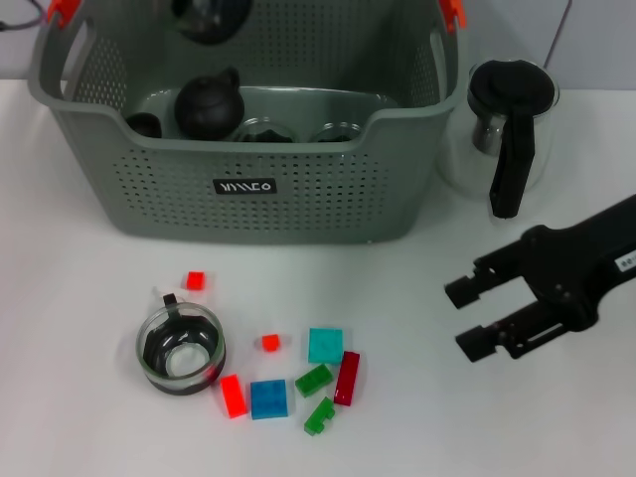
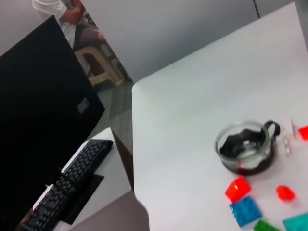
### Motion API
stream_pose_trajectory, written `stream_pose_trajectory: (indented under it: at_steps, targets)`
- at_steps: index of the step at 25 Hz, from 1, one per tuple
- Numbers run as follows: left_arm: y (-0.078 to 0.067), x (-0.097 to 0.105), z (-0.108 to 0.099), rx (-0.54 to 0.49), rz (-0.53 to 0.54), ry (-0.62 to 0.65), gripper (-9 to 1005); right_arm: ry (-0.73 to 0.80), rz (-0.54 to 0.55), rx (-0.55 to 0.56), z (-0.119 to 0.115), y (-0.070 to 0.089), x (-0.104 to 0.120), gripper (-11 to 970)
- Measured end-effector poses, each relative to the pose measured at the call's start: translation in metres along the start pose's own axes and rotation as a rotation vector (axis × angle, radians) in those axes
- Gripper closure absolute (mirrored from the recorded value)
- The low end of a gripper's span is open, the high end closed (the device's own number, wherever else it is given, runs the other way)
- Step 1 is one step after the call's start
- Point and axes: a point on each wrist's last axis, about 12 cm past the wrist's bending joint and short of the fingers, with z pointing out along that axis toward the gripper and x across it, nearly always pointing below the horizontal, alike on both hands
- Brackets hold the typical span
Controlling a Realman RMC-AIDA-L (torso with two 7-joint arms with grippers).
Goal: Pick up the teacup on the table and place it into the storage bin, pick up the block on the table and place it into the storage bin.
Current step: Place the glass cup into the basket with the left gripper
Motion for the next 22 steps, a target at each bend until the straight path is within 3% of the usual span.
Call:
stream_pose_trajectory:
  at_steps: [8,22]
  targets:
    - [-0.012,-0.003,0.053,-0.119,0.096,0.019,934,0.020,0.033,-0.009,-0.002,0.000,0.006,199]
    - [-0.014,-0.004,0.090,-0.263,0.184,0.048,929,0.006,0.031,-0.004,0.007,-0.002,0.003,199]
